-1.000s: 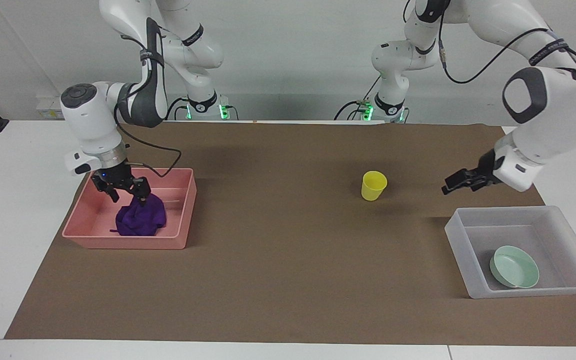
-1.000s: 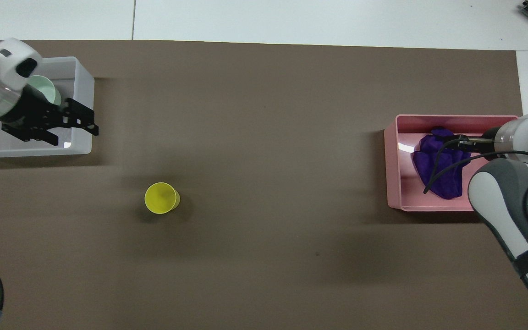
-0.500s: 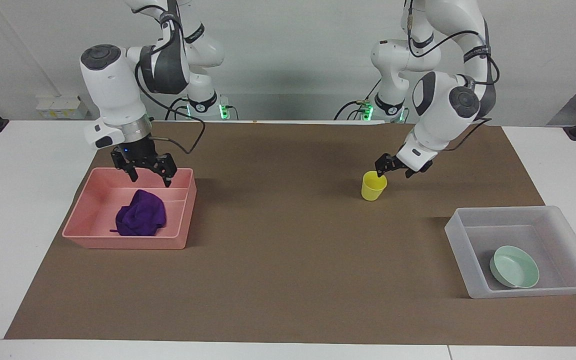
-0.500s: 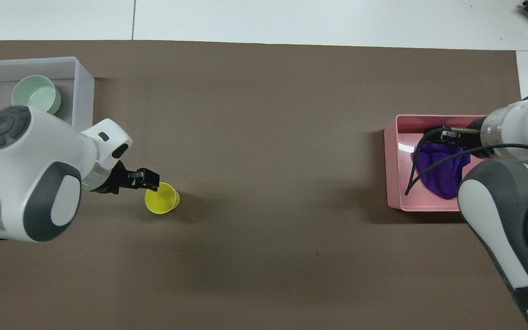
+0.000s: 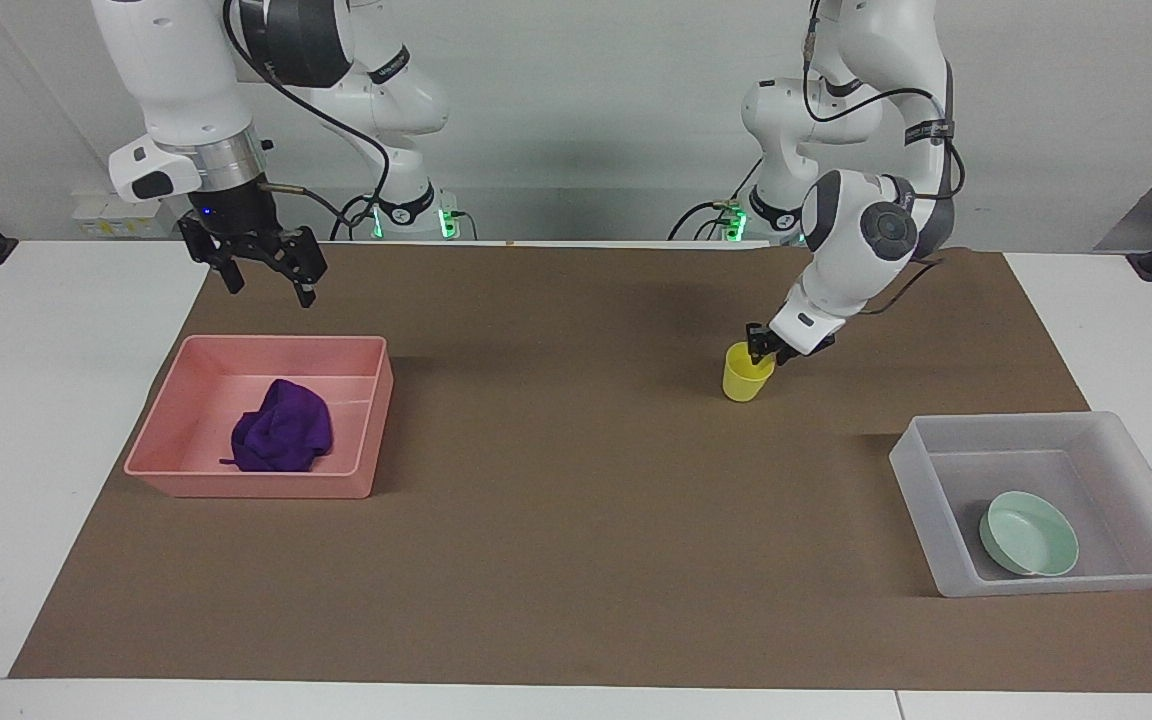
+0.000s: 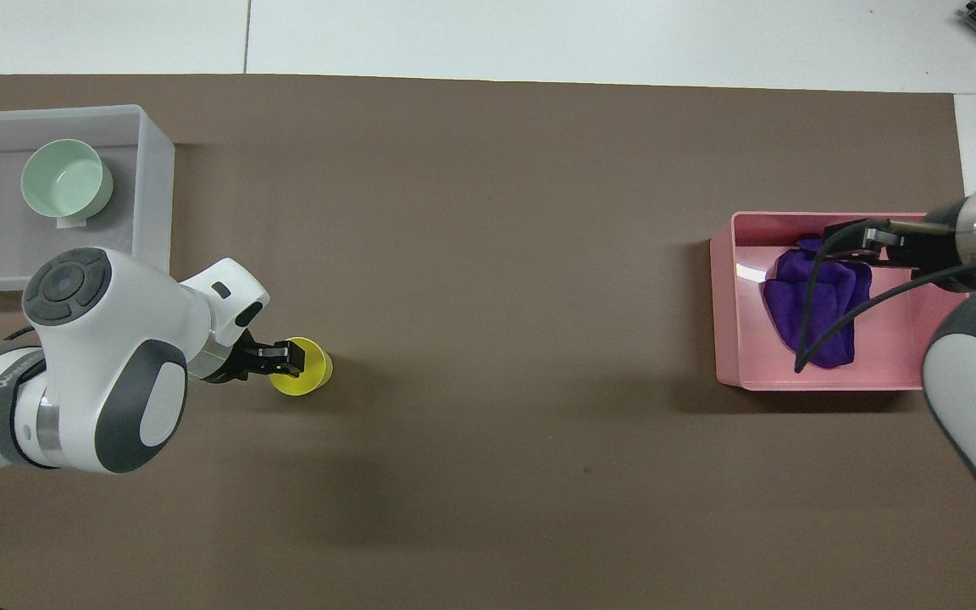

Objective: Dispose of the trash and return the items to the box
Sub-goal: 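Reach the left gripper to the yellow cup and grasp it, then carry the yellow cup into the clear box and set it in the bowl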

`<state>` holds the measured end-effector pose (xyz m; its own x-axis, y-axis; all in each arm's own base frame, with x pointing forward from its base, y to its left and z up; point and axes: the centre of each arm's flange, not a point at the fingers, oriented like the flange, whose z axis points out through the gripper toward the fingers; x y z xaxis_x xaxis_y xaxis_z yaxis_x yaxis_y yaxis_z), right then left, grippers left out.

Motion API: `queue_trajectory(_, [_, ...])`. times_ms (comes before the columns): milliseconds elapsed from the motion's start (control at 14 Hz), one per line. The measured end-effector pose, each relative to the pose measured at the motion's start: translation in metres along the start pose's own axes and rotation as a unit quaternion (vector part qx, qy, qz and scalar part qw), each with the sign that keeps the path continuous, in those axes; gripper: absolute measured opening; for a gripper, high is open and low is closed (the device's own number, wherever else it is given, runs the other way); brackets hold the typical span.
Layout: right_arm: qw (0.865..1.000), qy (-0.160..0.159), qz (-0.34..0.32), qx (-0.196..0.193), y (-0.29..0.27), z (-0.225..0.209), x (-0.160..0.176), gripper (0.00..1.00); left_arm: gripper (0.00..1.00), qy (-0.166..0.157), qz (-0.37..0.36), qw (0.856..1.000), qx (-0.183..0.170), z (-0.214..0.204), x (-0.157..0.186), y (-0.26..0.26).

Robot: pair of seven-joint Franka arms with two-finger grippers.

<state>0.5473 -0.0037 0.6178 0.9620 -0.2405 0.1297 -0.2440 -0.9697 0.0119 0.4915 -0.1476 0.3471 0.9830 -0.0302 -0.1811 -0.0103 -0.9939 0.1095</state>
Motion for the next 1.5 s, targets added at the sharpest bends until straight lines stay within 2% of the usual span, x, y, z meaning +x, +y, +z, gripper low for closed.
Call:
queue_trajectory(143, [1.0,-0.004,0.013,-0.002,0.015,-0.008,-0.002,1.0,0.07,-0.007,-0.005,1.0,-0.002,0.008,0.004,-0.003])
queue_trajectory(357, [0.999,-0.014,0.031,-0.005,0.042,-0.014,-0.005,1.0,0.05,-0.004,-0.025,1.0,-0.007,-0.013,0.014,-0.021])
queue_trajectory(571, [1.0,-0.019,-0.003,-0.006,0.056,-0.014,-0.005,1.0,0.05,-0.007,-0.067,0.997,-0.024,-0.099,0.034,-0.072])
queue_trajectory(643, [1.0,-0.021,-0.011,-0.006,0.055,-0.012,-0.005,1.0,0.05,0.004,-0.082,0.996,-0.03,-0.14,0.038,-0.096])
queue_trajectory(786, [0.999,-0.027,-0.02,-0.006,0.046,-0.006,-0.004,1.0,0.05,0.048,-0.112,0.992,-0.039,-0.205,0.042,-0.139])
queue_trajectory(929, [0.999,-0.034,-0.027,-0.007,0.038,0.003,-0.002,1.0,0.05,0.087,-0.146,0.984,-0.044,-0.246,0.048,-0.185])
queue_trajectory(1143, [0.999,-0.038,-0.037,-0.006,0.027,0.006,-0.003,1.0,0.05,0.114,-0.177,0.976,-0.048,-0.243,0.079,-0.259])
queue_trajectory(1286, [0.998,-0.042,-0.039,-0.006,0.025,0.01,-0.005,1.0,0.05,0.158,-0.182,0.97,-0.043,-0.218,0.114,-0.303])
queue_trajectory(1500, [0.998,-0.055,-0.043,-0.008,0.025,0.01,-0.008,1.0,0.05,0.206,-0.189,0.959,-0.039,-0.162,0.165,-0.323])
